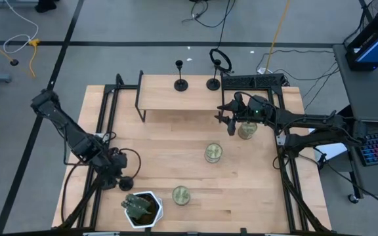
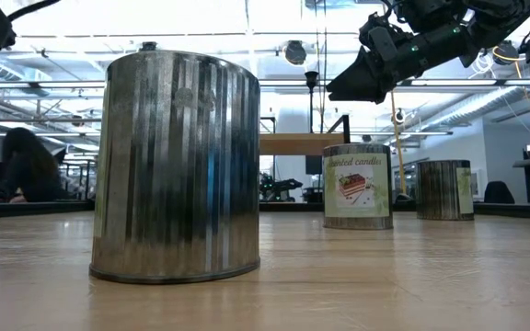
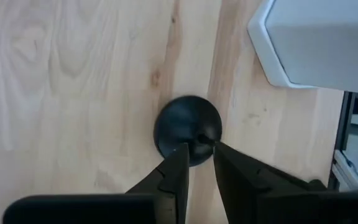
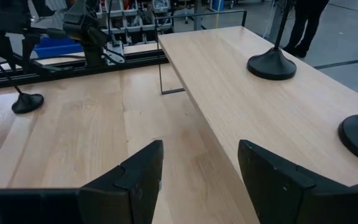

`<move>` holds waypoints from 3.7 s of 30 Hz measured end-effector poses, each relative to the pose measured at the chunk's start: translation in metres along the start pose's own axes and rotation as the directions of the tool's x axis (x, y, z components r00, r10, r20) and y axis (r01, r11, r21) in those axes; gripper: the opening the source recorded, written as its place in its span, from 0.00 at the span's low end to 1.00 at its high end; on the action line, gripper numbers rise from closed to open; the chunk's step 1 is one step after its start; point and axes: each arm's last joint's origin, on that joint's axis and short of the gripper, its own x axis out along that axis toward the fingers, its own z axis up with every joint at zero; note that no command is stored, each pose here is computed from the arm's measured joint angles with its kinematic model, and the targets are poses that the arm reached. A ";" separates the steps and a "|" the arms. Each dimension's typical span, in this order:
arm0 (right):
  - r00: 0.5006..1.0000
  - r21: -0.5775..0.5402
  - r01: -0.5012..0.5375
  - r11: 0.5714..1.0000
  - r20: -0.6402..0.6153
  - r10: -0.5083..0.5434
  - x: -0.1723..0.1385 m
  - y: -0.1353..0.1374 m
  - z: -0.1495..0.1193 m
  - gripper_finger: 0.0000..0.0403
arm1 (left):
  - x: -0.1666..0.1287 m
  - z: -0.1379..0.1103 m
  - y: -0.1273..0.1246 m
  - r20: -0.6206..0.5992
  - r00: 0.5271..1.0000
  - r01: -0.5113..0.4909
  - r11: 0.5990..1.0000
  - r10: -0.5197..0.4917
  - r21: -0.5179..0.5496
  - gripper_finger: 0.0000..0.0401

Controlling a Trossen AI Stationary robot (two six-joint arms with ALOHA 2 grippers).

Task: Pick & Place candle stick holders
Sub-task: Put the candle holder on the shelf

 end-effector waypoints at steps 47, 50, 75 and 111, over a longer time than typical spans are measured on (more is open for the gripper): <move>1.000 0.003 0.000 1.000 0.005 0.000 0.000 0.000 0.000 0.50 | 0.034 -0.017 -0.038 0.252 0.961 -0.181 0.953 0.118 0.243 0.05; 1.000 0.002 0.000 1.000 0.023 0.000 0.000 0.000 0.002 0.50 | 0.032 -0.007 -0.037 0.286 0.949 -0.191 0.962 0.131 0.193 0.04; 0.998 -0.002 0.000 1.000 0.067 0.000 0.000 0.000 0.007 0.50 | -0.147 0.152 0.026 0.571 0.631 -0.644 0.765 0.525 0.007 0.04; 0.999 -0.012 0.002 1.000 0.051 -0.001 0.000 0.000 0.005 0.50 | -0.172 0.183 0.237 0.386 0.623 -0.536 0.730 0.681 -0.424 0.06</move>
